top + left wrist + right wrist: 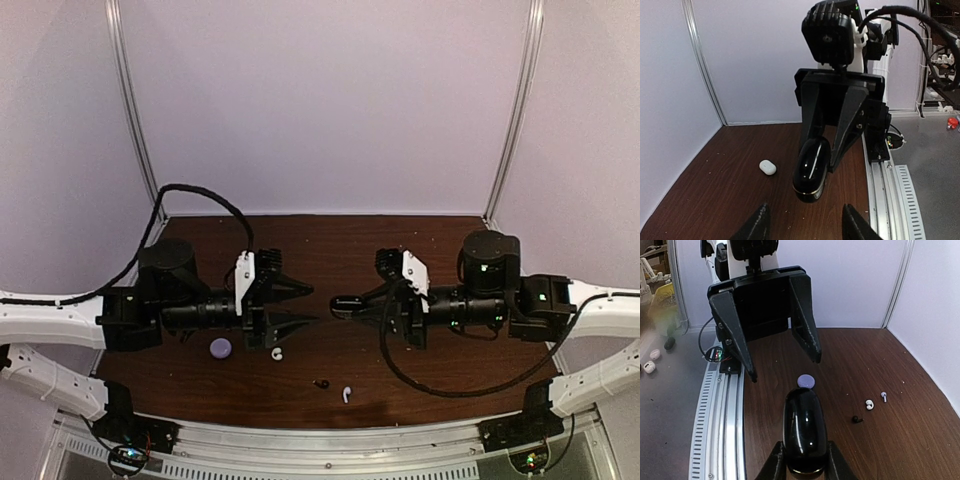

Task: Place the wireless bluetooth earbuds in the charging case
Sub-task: Pass from the right arm to the left

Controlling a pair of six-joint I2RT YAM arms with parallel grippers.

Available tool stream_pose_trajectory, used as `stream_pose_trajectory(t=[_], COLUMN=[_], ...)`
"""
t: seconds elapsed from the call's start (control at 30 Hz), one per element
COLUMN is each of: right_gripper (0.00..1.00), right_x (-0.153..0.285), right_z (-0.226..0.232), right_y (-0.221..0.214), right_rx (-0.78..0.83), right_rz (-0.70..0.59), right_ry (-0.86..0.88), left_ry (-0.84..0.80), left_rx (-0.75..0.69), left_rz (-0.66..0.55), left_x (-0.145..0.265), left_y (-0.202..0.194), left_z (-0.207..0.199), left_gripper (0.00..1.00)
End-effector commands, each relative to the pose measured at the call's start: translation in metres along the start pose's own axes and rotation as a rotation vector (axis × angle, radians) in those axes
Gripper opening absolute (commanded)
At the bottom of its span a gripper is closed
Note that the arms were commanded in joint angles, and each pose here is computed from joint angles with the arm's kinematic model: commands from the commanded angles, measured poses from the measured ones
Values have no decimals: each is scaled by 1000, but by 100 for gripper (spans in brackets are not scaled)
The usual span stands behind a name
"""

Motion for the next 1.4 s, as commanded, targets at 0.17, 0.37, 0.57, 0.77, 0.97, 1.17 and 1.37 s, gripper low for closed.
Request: stream_pose_trajectory(t=[0.17,0.37,0.57,0.77,0.97,1.17,1.37], right_gripper=[17,17,17,17,17,17,17], right_x=[-2,-8,-10,-13,-13,-14,-13], right_z=[-2,-1,0,0,-1,-1,-1], right_y=[-40,-47,-47,-49,-46,-44,-44], right_rx=[-48,-59,-60,-60,-54,-49,-48], right_rz=[146,183,197,217,217,220,219], right_ry=[-8,4,6,11,12,12,10], left_ry=[-97,-140,-167,-189,-209,-221,-229], left_rx=[-38,-37,-52,-55,-47,-44,-45], left_rz=[65,97,116,149,165,181,184], left_x=[-18,-32,-42,-50,-54,-55,-56], left_y=[-3,-12,-15,-25,-31,-38,-39], left_z=[-8,-12,-14,-17,-21,-23,-24], left_gripper=[47,48,47,45,45,43,33])
Point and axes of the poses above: each gripper's point midway between its finger pads, its own x axis back along the fingers, its own z axis along the line the jaws close on, y = z × x, the point moved 1 cm from there along x, back along the fingers, and after that the axes turned 8 degrees about -x, right-handed, at the moved point
